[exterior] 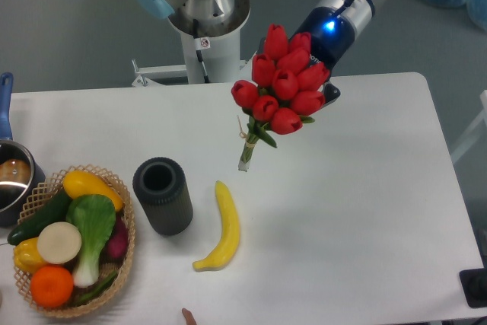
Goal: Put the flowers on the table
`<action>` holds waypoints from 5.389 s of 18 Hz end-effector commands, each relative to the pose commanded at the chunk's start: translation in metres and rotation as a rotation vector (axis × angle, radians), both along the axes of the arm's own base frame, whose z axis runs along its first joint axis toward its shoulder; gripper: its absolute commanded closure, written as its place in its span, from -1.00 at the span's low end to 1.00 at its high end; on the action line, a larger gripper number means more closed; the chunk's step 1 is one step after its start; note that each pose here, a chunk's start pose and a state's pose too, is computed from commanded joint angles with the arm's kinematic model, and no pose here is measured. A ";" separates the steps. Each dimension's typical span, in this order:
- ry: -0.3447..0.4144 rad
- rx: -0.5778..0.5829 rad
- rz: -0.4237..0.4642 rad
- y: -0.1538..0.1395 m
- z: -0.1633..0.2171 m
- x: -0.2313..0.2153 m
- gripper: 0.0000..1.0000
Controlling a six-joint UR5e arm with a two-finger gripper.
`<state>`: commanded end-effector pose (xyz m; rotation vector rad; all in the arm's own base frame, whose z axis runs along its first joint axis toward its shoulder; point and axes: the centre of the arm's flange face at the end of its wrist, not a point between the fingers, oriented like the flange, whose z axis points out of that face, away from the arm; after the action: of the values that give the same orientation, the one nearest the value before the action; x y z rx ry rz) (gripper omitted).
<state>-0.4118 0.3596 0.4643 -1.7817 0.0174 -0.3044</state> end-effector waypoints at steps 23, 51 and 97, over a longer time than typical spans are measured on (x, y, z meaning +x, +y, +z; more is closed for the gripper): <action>0.369 -0.946 0.285 -0.031 -0.035 -0.005 0.21; -0.087 -1.166 0.373 -0.010 -0.205 -0.066 0.10; 0.548 -1.168 0.001 -0.038 -0.142 -0.123 -1.00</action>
<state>-0.5353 0.3218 0.3220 -2.9753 0.2759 0.2654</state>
